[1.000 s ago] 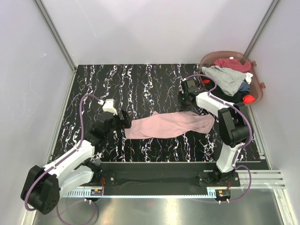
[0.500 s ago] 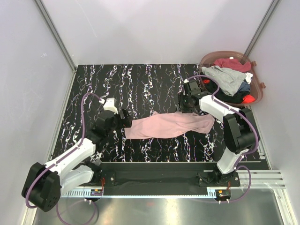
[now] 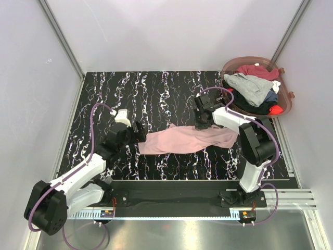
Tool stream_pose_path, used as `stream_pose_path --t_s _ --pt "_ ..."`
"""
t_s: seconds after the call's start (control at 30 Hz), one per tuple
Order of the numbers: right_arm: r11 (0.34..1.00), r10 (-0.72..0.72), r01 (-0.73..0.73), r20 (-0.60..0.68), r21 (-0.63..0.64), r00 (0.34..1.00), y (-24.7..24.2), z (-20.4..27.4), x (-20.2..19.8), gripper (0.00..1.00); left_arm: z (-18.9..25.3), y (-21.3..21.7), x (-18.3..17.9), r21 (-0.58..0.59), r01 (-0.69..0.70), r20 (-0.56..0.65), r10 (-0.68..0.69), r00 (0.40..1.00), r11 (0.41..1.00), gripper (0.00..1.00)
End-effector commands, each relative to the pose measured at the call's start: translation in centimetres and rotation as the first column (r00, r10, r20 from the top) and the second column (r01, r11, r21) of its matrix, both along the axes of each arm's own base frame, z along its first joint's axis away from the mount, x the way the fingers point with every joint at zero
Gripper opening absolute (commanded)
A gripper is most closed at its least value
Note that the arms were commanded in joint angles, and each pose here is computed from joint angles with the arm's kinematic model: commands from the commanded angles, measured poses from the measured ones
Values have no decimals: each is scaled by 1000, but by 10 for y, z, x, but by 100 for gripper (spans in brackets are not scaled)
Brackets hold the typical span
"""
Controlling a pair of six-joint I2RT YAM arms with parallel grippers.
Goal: Fold and stack the tank tops
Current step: Flatten the tank top out
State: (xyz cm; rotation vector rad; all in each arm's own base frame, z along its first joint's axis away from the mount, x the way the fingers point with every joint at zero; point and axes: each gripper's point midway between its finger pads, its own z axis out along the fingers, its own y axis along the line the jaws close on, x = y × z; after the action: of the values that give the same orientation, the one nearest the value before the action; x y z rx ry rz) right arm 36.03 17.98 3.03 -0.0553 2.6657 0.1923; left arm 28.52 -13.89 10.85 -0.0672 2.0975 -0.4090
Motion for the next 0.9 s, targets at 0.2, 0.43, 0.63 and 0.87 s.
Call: stream_pose_path --t_s 0.2,0.43,0.63,0.87 --pt "997 -50 36 213 70 976 -17 46 -19 0 11 -13 13 -21 17 -4 -17 1000 1000 99" --pt "997 -45 33 205 65 978 -12 50 -9 51 -7 -19 23 15 15 -82 -14 997 1000 93" --pt "998 -62 62 182 6 981 -11 47 12 58 -31 -19 24 53 9 -178 1 984 999 81" --pt "997 -68 70 176 -8 982 -7 45 26 58 -57 -13 32 90 3 -287 23 958 996 71"
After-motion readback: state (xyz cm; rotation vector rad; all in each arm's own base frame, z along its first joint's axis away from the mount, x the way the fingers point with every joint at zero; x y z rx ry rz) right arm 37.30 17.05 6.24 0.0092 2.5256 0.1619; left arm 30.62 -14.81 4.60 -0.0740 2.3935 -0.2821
